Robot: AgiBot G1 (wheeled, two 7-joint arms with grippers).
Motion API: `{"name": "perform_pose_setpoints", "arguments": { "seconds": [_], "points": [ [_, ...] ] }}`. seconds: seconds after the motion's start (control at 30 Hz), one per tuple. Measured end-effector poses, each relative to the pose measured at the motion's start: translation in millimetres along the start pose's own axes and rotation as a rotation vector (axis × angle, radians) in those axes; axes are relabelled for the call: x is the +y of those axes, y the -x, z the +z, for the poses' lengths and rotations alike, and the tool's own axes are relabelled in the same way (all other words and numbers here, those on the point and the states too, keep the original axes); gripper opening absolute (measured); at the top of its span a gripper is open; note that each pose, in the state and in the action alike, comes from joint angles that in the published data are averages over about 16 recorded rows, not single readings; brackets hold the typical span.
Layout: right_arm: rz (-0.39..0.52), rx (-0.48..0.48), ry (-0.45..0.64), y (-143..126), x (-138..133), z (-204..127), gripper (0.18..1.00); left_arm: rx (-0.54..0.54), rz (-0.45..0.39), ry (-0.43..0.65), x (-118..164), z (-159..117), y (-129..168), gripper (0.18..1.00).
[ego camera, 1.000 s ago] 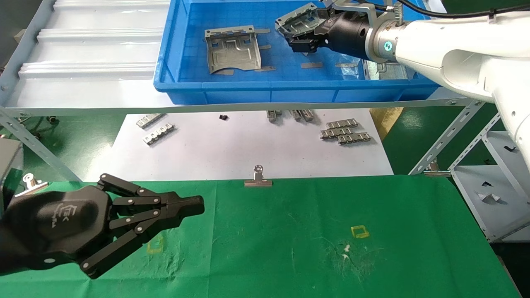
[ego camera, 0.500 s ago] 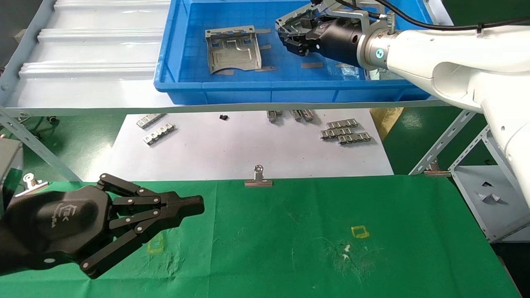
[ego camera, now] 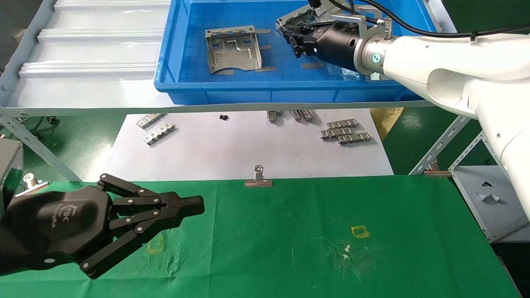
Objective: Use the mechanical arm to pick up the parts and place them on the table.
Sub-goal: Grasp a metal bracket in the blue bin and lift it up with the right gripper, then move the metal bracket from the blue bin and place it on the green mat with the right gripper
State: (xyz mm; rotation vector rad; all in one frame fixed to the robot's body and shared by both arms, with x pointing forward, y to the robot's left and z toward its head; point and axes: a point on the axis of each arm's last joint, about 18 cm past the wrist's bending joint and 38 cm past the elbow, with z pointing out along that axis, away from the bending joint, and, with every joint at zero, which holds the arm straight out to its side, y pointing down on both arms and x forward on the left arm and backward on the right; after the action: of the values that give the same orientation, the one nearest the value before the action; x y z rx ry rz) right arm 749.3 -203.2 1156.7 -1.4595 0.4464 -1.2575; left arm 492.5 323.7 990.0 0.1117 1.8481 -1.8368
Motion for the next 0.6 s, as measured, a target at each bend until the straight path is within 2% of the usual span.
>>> {"name": "perform_pose_setpoints", "arguments": {
  "seconds": [0.2, 0.6],
  "points": [
    [-0.009, -0.005, 0.004, 0.6, 0.2, -0.2, 0.274, 0.000, 0.000, 0.000, 0.0, 0.0, 0.0, 0.190],
    [-0.026, -0.025, -0.011, -6.6, -10.6, -7.4, 0.199, 0.000, 0.000, 0.000, 0.0, 0.0, 0.0, 0.196]
  ]
}}
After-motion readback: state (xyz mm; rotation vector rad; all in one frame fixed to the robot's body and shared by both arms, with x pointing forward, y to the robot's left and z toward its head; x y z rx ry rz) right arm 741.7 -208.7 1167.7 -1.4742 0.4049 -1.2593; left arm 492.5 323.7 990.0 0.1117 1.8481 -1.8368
